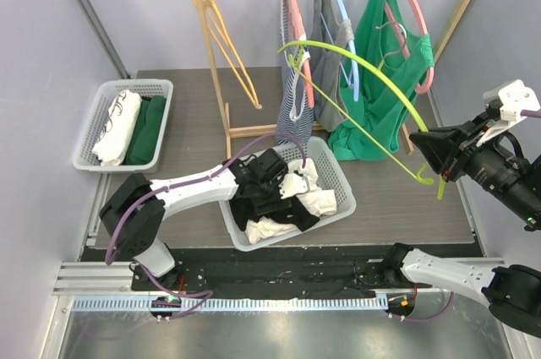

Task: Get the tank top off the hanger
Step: Place the tank top in the bin.

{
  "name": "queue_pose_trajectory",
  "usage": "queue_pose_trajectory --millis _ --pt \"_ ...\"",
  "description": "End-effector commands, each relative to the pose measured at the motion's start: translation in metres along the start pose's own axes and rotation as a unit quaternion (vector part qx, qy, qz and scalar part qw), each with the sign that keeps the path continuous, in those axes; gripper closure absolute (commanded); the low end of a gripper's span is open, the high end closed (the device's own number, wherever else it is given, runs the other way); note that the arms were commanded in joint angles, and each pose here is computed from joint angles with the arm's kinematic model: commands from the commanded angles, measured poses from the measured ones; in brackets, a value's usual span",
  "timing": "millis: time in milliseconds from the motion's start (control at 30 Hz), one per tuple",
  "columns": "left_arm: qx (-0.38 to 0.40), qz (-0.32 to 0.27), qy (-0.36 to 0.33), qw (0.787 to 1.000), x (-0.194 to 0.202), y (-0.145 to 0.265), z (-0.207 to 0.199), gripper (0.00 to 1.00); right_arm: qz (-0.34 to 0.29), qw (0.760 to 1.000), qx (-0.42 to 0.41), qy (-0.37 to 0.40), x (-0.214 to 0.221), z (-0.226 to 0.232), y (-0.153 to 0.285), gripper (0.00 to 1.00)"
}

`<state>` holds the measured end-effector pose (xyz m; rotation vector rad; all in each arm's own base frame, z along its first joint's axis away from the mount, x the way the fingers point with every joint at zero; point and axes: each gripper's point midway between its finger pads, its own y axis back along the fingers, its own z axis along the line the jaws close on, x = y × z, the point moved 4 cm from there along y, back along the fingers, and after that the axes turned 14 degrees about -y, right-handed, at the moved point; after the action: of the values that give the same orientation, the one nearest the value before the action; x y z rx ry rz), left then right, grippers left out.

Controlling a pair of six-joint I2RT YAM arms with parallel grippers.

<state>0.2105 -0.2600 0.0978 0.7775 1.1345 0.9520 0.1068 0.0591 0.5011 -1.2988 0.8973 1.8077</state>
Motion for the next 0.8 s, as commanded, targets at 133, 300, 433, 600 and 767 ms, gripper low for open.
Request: queue_pose_trajectory --millis 133,300,433,600,767 --pt "-0.04 0.03 -0.018 0.999 0.027 0.008 -0.006 0.21 -0.049 0.998 0.03 -0.019 -0.016 -0.011 0.014 0.99" --pt "-0.082 0.018 -0.004 0.996 0.001 0.04 0.021 0.0 -0.041 0.998 0.048 -0.019 -0.014 -0.014 0.009 0.99" --pt "-0.126 -0.037 0.028 0.991 -0.045 0.098 0.053 0.0 -0.039 0.997 0.062 -0.028 -0.017 -0.013 0.002 0.99" --pt "-0.121 -0.13 0.049 0.983 -0.085 0.173 0.056 0.0 -0.039 0.995 0.083 -0.04 -0.028 -0.009 -0.016 0.99" --pt "-0.152 -0.217 0.03 0.964 -0.094 0.245 0.047 0.0 -0.016 0.997 0.058 -0.044 -0.031 0.009 -0.047 0.99"
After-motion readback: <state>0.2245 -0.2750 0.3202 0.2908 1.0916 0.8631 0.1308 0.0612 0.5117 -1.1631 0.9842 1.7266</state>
